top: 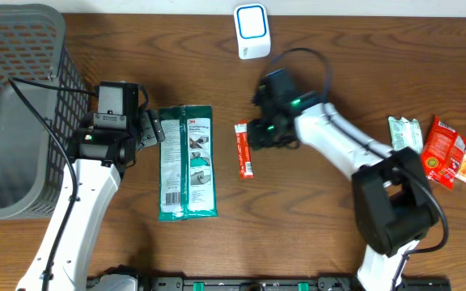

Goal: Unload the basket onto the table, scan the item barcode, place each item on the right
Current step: 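Move the right gripper to the red stick packet in the centre, then grasp the red stick packet with the right gripper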

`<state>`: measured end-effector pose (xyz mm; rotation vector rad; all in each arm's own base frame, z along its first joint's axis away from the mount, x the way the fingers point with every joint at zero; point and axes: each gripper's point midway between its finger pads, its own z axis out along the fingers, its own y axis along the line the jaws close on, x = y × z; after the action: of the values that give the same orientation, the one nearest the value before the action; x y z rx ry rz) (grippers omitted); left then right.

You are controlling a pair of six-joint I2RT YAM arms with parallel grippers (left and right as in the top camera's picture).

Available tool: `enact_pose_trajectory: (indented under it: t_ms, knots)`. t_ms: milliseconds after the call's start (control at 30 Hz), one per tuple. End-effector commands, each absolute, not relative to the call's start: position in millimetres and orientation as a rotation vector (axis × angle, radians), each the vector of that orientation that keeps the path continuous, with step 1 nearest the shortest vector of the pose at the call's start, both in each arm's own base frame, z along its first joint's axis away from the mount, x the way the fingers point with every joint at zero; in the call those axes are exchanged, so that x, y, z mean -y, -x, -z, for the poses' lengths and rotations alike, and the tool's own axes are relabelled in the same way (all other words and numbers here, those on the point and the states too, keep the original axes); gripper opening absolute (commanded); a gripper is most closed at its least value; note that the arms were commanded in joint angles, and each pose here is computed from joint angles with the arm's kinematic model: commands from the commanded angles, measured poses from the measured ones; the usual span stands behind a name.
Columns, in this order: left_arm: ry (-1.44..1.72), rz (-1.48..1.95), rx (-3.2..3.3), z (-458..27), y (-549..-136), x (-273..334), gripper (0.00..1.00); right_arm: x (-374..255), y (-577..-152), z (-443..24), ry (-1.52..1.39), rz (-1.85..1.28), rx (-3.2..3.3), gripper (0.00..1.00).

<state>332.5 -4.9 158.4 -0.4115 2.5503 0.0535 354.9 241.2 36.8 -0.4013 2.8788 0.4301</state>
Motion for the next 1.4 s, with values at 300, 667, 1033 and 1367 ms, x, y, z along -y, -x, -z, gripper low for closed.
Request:
enact_pose_trajectory:
  t_ms: [300, 667, 1033, 1367]
  knots:
    - [0.422, -0.071, -2.530, -165, -336, 1, 0.87, -302, -371, -53, 0.421, -0.085, -2.551, 0.42]
    - [0.422, -0.071, -2.530, -165, -336, 1, 0.87, -283, -388, -27, 0.327, -0.045, -2.586, 0.41]
    - [0.422, -0.071, -2.530, -165, -336, 1, 0.87, -260, -387, 5, 0.312, 0.079, -2.653, 0.47]
    - [0.422, -0.072, -2.530, -165, -336, 1, 0.87, -172, -366, 6, 0.193, 0.314, -2.869, 0.53]
